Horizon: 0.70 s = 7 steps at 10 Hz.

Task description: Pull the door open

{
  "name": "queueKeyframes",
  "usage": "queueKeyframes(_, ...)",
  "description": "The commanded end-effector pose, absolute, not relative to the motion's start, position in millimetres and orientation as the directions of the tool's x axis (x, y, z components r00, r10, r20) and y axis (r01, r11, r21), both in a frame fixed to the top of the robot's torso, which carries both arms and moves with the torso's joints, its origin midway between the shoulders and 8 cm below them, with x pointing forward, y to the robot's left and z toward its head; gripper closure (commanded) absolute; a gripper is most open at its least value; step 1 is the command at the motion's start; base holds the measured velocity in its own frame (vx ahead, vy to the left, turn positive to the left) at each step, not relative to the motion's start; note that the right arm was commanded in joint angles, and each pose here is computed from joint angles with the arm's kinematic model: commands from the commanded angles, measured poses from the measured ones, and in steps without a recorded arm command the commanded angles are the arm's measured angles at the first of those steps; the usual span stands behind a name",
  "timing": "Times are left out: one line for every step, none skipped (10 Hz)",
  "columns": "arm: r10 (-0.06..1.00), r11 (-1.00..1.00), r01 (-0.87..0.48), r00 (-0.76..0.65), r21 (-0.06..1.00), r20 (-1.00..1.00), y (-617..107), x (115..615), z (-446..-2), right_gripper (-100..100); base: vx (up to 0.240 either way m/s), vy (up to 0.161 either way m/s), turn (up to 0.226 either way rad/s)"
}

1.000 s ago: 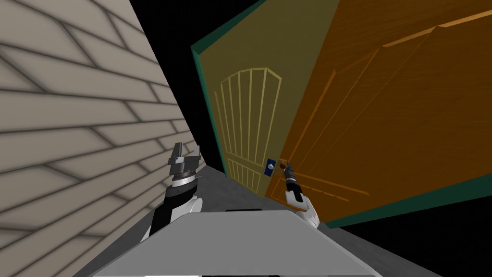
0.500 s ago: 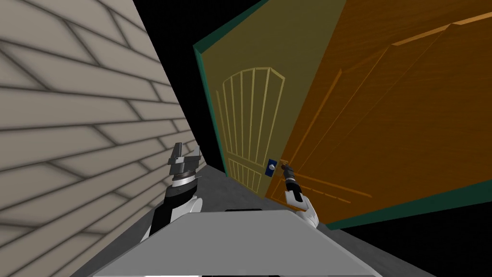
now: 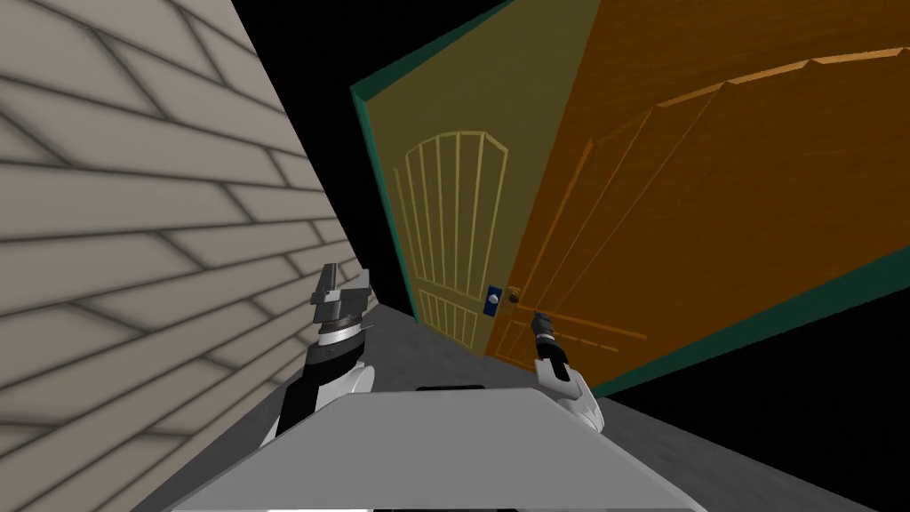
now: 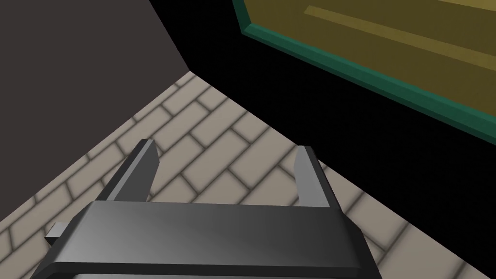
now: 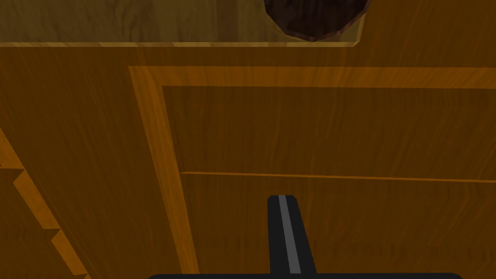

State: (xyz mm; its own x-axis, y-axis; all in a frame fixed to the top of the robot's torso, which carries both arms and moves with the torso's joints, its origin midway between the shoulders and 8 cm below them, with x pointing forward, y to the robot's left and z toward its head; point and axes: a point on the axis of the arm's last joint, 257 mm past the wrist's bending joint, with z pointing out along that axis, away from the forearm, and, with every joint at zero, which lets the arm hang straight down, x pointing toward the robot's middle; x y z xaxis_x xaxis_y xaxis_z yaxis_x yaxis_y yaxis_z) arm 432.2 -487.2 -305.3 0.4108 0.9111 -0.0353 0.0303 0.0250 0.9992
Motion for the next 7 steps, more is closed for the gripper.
queueKeyframes(0.913,0.024,0.032,0.407,0.999,-0.035,-486.1,432.4,-305.5,-100,-0.173,0.052,-0.001)
queueKeyframes(0.914,0.023,0.033,0.404,0.999,-0.035,-484.4,433.1,-305.7,-100,-0.197,0.092,0.002)
queueKeyframes(0.916,0.021,0.033,0.399,0.999,-0.032,-481.7,434.4,-305.8,-100,-0.182,0.086,-0.002)
queueKeyframes(0.919,0.018,0.031,0.393,0.999,-0.029,-477.9,436.5,-305.7,-100,-0.178,0.051,0.011)
queueKeyframes(0.923,0.015,0.028,0.385,0.999,-0.024,-472.9,439.4,-305.1,-100,-0.172,0.062,0.037)
queueKeyframes(0.931,0.006,0.017,0.366,1.000,-0.012,-460.2,447.9,-301.9,-100,-0.156,0.135,0.117)
queueKeyframes(0.938,0.000,0.000,0.345,1.000,0.000,-447.0,457.9,-296.2,-100,-0.047,0.169,0.173)
